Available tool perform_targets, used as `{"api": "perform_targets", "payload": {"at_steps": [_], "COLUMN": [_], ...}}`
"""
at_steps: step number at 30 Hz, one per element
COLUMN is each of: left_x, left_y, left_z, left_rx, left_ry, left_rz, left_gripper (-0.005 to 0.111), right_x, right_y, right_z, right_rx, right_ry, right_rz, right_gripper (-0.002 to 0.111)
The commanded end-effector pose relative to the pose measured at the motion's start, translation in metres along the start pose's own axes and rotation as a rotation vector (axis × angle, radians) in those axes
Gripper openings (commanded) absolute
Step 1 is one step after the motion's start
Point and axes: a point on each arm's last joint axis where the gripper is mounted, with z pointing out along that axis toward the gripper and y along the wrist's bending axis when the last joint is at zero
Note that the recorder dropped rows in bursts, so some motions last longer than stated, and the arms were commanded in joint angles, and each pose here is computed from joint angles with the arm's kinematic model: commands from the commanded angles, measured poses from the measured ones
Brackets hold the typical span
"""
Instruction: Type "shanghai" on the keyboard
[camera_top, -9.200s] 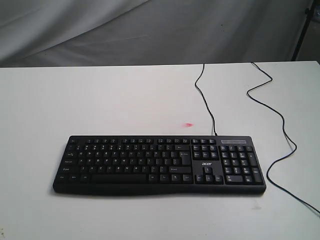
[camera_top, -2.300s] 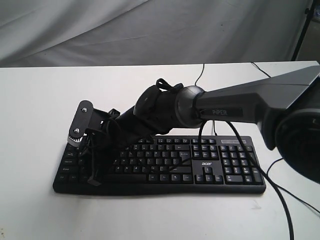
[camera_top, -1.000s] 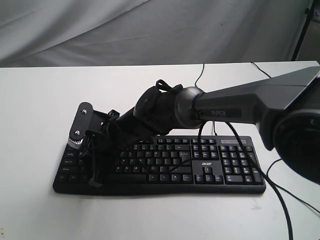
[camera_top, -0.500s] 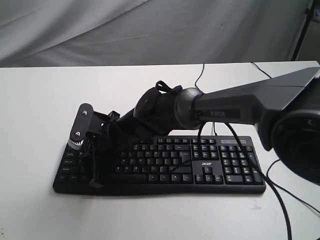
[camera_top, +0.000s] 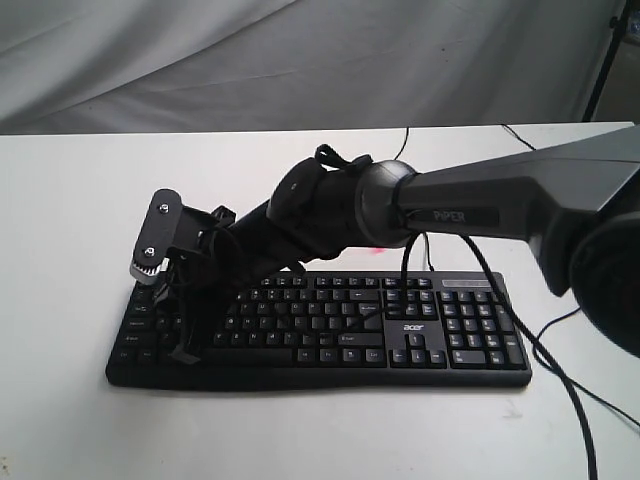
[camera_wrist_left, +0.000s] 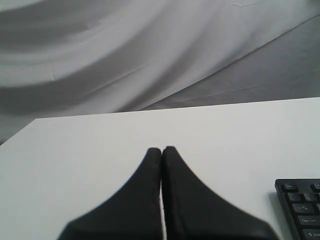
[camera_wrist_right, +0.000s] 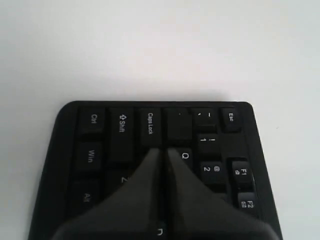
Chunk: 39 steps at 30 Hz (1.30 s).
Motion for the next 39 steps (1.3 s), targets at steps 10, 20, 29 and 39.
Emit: {"api": "perform_targets", "payload": {"at_steps": [10, 20, 29, 39], "left_x": [0.002, 0.002, 0.002, 0.002], "left_y": [0.0, 0.0, 0.0, 0.0], "left_z": [0.001, 0.001, 0.001, 0.001], "left_rx": [0.005, 0.005, 0.005, 0.005], "left_ry": [0.005, 0.005, 0.005, 0.005], "left_rz": [-0.003, -0.003, -0.003, -0.003], "left_gripper": [0.001, 0.001, 0.001, 0.001], "right_x": [0.008, 0.014, 0.032, 0.043], "right_y": [-0.006, -0.012, -0.007, -0.011], "right_z": [-0.009, -0.027, -0.042, -0.048], "right_rx": [-0.033, -0.014, -0.008, -0.017], "right_ry": [0.029, 0.106, 0.137, 0.146], "right_rz": [-0.007, -0.027, 0.01, 0.05], "right_gripper": [0.0, 0.0, 0.0, 0.0]}}
